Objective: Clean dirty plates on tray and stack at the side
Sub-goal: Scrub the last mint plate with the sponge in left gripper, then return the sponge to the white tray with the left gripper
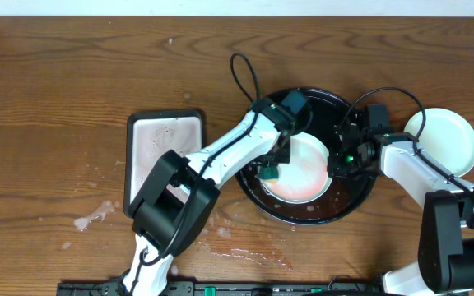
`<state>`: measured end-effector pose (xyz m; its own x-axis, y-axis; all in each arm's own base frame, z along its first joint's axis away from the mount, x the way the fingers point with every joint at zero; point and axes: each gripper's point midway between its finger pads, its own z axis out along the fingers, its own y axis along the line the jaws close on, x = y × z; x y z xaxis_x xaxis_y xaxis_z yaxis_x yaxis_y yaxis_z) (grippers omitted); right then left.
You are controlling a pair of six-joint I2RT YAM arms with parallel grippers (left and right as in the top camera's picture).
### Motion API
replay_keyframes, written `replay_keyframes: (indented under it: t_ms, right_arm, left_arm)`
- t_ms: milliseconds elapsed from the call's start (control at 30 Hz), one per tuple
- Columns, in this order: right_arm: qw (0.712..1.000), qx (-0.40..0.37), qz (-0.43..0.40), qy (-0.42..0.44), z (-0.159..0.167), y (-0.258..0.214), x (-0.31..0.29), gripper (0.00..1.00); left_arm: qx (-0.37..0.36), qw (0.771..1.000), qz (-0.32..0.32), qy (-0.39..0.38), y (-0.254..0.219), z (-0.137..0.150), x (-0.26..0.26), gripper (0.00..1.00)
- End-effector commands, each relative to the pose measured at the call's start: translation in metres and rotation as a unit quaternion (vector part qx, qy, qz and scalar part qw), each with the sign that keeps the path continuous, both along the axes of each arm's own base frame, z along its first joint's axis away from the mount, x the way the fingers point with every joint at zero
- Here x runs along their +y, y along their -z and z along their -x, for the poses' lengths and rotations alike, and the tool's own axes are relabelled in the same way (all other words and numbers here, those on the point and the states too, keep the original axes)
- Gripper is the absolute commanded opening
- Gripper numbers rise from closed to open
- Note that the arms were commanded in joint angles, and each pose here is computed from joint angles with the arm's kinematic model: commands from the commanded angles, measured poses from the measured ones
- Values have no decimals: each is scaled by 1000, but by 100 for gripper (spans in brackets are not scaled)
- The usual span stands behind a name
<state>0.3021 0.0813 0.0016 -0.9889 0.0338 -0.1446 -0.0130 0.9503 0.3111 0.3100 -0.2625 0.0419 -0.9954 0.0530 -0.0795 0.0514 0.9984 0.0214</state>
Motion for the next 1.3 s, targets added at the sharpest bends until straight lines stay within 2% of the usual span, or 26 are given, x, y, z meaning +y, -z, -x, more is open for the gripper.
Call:
replay_keyframes:
  t_ms: [0,133,233,400,433,500,533,567,600,667,700,800,933,1033,1100,1133,1267]
  right_arm:
    - [1000,7,30,-1,4,8,-8,1]
    - [1000,-2,27,-1,0,8,-7,1]
    - [1000,-3,27,-1,0,8,-7,8]
    - [1000,-1,27,-13,3,9,0,13]
    - [999,-1,27,-16,4,9,2,16]
    - [999,-2,27,-25,4,9,7,29]
    - [999,-2,27,-30,5,9,10,32]
    - [999,-2,27,-33,7,9,12,32]
    - [999,-4,28,-37,7,10,14,26]
    - [998,-9,34,-42,6,11,15,4]
    - [998,-11,41,-42,6,11,14,1]
    - [998,-12,43,-41,6,11,13,1]
    - [997,-25,60,-33,4,1,8,1]
    - [994,-53,95,-18,1,-19,-1,1]
    - [991,-78,107,-20,1,-37,-2,1]
    - [989,-92,118,-20,1,-46,-3,1]
    - [965,-162,206,15,-2,-85,-22,1]
  left_arm:
    - [-64,997,-29,-18,-42,-17,23,7]
    - [-96,995,-3,-24,-92,-12,36,7]
    - [-106,994,1,-33,-121,-6,59,7]
    - [-93,990,-62,-82,-142,4,131,7]
    - [-86,989,-78,-94,-141,6,146,8]
    - [-64,987,-96,-110,-133,9,170,7]
    - [-53,986,-102,-117,-127,10,180,8]
    - [-43,986,-107,-123,-118,11,189,7]
    - [-34,985,-112,-127,-108,12,197,8]
    - [-17,983,-116,-139,-86,16,210,8]
    - [-8,984,-106,-142,-73,18,212,8]
    - [20,989,-59,-136,-46,23,210,8]
    - [23,987,-55,-150,-47,25,218,13]
    - [14,988,-49,-147,-55,25,219,26]
    - [5,988,-38,-147,-63,27,217,44]
    - [0,989,-32,-147,-67,28,216,49]
    - [-35,988,-13,-148,-89,30,215,56]
